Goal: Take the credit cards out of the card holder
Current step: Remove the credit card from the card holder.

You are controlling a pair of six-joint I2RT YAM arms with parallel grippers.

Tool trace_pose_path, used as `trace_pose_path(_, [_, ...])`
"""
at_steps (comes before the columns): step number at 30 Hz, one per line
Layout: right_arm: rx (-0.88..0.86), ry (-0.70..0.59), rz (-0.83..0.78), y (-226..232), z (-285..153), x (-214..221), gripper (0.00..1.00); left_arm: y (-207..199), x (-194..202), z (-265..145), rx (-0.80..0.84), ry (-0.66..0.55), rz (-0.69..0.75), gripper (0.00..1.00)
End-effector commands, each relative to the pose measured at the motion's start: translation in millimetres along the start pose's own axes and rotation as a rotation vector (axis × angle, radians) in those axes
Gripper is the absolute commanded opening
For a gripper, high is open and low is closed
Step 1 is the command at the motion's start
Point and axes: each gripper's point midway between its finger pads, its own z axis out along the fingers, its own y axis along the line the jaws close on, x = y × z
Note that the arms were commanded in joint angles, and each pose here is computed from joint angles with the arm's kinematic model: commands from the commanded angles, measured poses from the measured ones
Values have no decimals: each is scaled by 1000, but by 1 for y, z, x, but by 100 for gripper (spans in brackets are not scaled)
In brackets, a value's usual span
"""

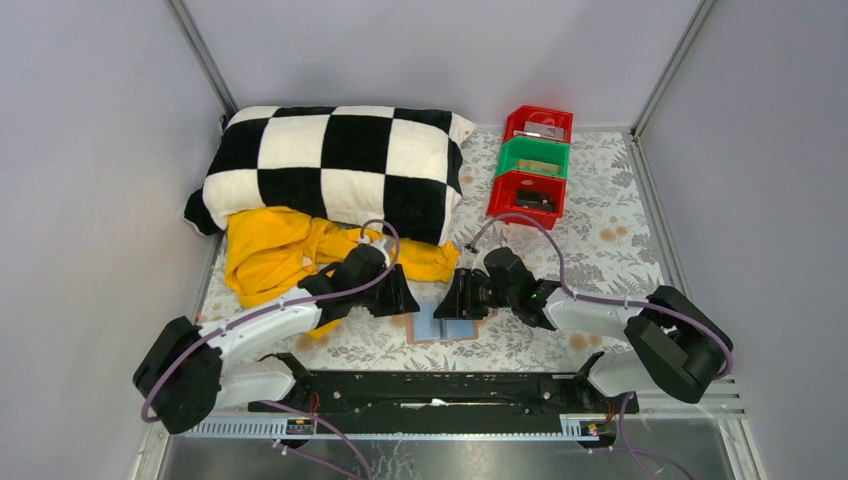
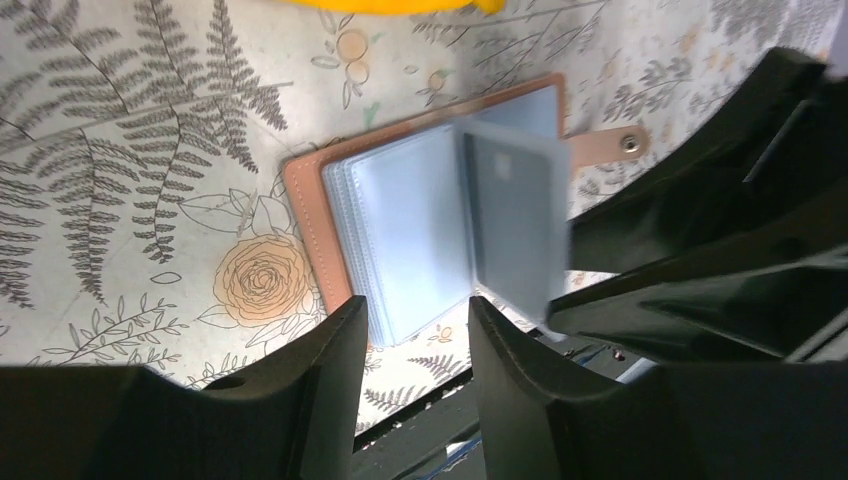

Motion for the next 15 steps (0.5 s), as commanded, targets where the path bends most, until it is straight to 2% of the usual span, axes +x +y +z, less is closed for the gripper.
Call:
trace_pose_path(1, [-56,-6,-37,23,10,-9,46,-6,-25,-20,-25,-100,33,46])
trace_pose_path(8, [-34,46,-19,18,34,1,46,-3,-25,-25,-28,-115,13,46])
trace_pose_path(15, [17,-34,-11,8,25,-5,43,-8,-20,-25,9,-100,9,46])
